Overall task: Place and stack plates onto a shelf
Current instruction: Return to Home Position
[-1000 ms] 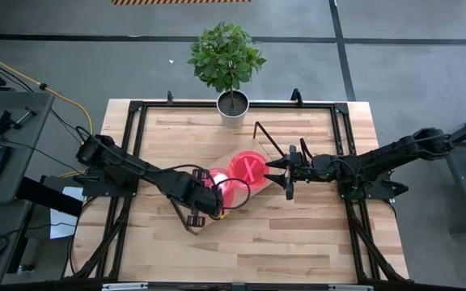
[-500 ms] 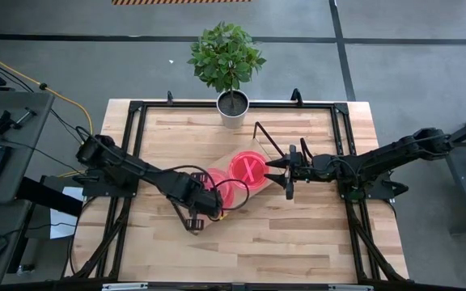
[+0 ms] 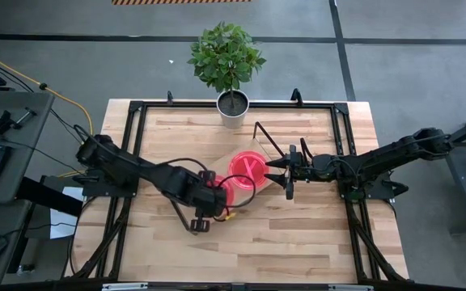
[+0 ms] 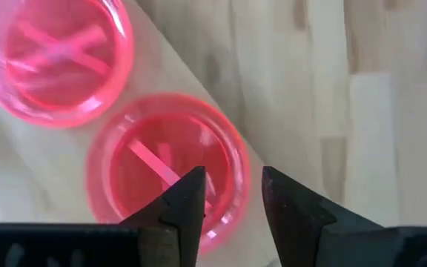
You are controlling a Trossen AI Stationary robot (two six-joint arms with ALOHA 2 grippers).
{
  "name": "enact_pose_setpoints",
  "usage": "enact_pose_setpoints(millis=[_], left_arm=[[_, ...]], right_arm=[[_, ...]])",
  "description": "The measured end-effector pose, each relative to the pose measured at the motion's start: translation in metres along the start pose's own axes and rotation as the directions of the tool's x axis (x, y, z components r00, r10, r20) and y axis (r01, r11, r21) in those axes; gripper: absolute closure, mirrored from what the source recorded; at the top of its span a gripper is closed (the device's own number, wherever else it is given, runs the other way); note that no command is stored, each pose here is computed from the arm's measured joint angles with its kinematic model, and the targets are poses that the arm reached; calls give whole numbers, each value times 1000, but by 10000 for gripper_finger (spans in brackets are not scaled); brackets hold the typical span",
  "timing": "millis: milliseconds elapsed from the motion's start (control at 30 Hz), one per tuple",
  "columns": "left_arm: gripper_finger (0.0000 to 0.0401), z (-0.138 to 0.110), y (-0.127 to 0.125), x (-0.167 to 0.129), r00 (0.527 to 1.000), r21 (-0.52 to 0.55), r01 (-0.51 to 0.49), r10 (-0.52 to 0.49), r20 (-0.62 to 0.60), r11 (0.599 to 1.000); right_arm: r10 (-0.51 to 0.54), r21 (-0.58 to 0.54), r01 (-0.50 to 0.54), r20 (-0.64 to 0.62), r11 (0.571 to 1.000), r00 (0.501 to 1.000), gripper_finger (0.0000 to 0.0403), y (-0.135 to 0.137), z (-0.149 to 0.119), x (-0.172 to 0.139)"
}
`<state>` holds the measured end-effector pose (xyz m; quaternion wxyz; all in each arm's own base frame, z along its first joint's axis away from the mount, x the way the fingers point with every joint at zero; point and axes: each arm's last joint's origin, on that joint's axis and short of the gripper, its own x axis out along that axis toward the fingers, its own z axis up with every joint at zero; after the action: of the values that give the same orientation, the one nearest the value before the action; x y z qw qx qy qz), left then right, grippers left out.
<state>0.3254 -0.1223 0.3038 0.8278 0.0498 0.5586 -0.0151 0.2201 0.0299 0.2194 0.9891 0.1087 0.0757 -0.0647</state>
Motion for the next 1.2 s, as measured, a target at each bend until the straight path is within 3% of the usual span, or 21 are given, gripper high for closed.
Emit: enact_pose_setpoints(millis=[133, 300, 467, 567, 667, 800, 933, 1200], left_arm=[[274, 5, 2, -4, 996, 22, -75, 73, 56, 997], [274, 4, -4, 20, 989, 42, -71, 65, 130, 997], [274, -10, -17, 40, 959, 120, -54, 18, 285, 991], [274, -22, -13, 29, 929, 96, -97, 55, 366, 991], [274, -33, -3, -5, 845, 31, -162, 122, 520, 986], [274, -59, 10, -45, 676, -4, -167, 118, 727, 986], [274, -96, 32, -58, 530, -78, -136, 140, 836, 988], [275, -166, 65, -34, 425, -172, -114, 205, 882, 978]], right_arm=[[-1, 5, 1, 0, 1000, 1000, 208, 0, 0, 0], [-1, 3, 1, -4, 1000, 1000, 208, 0, 0, 0], [-2, 4, 2, -15, 1000, 1000, 208, 0, -1, 0], [-3, 1, 3, -20, 1000, 1000, 208, 0, -2, 0], [-3, 0, 3, -19, 1000, 1000, 208, 0, -2, 0], [-4, 0, 4, -14, 1000, 1000, 208, 0, -2, 0], [-4, 3, 4, -14, 1000, 1000, 208, 0, -1, 0], [-3, 0, 3, -13, 1000, 1000, 208, 0, -1, 0]])
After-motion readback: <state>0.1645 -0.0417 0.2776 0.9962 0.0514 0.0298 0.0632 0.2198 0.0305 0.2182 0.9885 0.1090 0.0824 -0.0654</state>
